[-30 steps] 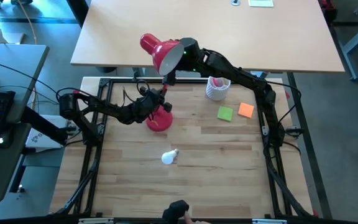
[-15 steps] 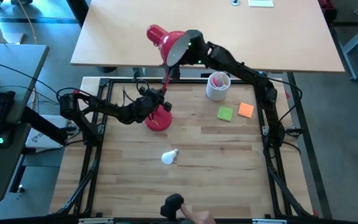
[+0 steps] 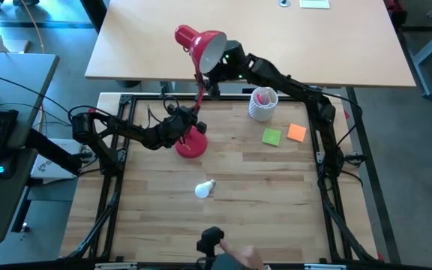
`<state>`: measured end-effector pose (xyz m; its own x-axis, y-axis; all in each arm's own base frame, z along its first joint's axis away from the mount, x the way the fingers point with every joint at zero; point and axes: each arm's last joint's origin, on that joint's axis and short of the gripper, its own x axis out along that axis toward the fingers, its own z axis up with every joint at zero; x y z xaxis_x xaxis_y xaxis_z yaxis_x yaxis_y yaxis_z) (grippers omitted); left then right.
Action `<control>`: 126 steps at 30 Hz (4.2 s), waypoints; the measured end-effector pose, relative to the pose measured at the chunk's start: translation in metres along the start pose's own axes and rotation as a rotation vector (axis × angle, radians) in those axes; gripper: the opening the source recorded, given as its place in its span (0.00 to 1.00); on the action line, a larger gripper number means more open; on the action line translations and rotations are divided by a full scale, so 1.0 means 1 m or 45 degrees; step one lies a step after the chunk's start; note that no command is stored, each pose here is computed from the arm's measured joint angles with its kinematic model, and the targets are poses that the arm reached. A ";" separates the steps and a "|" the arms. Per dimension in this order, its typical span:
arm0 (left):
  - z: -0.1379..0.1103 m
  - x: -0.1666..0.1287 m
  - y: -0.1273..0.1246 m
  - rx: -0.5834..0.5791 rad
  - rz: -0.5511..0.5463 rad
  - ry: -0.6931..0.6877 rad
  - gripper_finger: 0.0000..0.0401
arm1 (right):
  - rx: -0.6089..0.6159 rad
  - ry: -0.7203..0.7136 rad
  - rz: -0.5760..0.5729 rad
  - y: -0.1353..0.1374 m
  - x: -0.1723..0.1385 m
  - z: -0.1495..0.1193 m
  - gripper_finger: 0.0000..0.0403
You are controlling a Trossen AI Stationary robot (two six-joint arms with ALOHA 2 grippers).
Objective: Screw lightbulb
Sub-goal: Adjust the red lamp
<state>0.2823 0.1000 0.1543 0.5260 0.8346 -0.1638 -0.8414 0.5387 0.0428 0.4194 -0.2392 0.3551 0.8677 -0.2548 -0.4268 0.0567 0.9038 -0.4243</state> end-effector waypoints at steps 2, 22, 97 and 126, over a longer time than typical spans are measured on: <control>0.000 0.000 0.000 -0.004 0.002 0.000 0.07 | 0.033 -0.014 -0.010 -0.002 0.003 -0.006 0.72; -0.001 0.000 -0.001 0.024 -0.016 0.016 0.07 | 0.116 0.150 -0.062 -0.006 -0.030 -0.004 0.72; 0.000 -0.001 -0.001 0.031 -0.040 0.002 0.08 | 0.451 -0.817 -0.371 0.142 -0.155 -0.051 0.68; 0.000 0.000 -0.001 0.053 -0.074 0.007 0.08 | 0.357 -0.566 -0.315 0.036 -0.037 0.000 0.68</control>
<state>0.2834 0.0997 0.1541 0.5731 0.8012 -0.1725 -0.8035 0.5907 0.0743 0.3891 -0.1977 0.3556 0.9326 -0.3559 0.0602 0.3603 0.9077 -0.2151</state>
